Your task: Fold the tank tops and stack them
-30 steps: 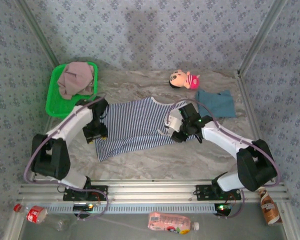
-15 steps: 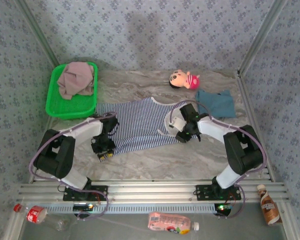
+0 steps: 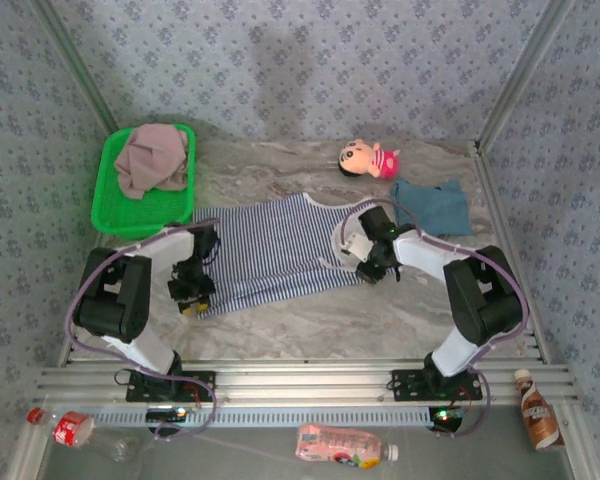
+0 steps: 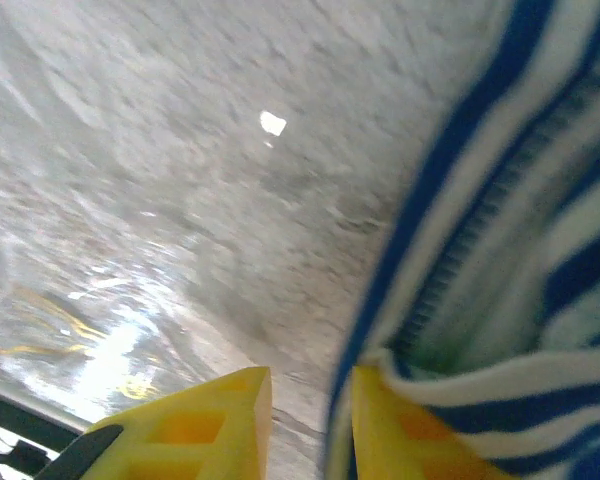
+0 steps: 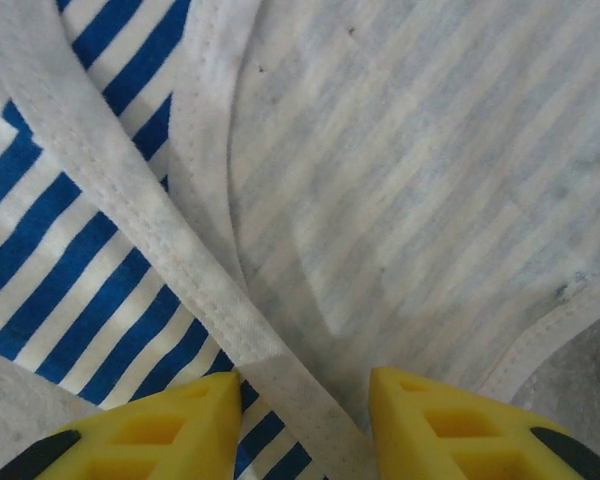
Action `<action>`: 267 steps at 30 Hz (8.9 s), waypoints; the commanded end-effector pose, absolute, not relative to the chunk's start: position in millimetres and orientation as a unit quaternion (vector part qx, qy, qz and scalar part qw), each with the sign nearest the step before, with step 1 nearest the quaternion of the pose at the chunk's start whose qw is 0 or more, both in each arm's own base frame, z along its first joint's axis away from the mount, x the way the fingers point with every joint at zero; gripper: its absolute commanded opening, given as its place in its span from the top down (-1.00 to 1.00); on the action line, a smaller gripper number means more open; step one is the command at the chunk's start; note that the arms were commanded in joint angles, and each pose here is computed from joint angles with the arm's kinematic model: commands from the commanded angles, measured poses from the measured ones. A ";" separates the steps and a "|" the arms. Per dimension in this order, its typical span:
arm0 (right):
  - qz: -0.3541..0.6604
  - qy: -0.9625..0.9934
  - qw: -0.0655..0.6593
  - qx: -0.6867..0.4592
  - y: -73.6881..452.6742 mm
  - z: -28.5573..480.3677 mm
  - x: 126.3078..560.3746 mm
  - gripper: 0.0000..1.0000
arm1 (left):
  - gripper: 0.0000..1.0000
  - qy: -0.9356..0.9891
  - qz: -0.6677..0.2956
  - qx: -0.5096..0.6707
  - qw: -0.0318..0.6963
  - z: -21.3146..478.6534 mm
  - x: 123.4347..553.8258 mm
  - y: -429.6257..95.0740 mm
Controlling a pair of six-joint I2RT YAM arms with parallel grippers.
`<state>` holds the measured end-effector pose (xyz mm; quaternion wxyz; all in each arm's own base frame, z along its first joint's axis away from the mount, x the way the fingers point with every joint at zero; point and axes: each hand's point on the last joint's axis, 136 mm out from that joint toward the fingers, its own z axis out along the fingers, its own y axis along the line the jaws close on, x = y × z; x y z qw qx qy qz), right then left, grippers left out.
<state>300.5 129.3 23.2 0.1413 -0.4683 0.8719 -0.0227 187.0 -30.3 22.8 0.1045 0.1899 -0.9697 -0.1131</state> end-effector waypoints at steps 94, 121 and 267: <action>0.103 0.792 0.272 -0.537 278.1 82.8 301.8 -0.03 | 0.09 -0.995 -0.014 0.101 0.000 43.1 291.9 -115.6; -0.033 0.912 0.011 -0.409 190.2 19.6 204.6 0.14 | 0.08 -0.997 -0.016 0.032 0.062 13.6 219.7 -158.1; 0.044 0.728 0.202 -0.654 212.9 20.3 276.0 0.44 | 0.45 -0.993 -0.096 -0.054 -0.051 50.8 308.6 -58.2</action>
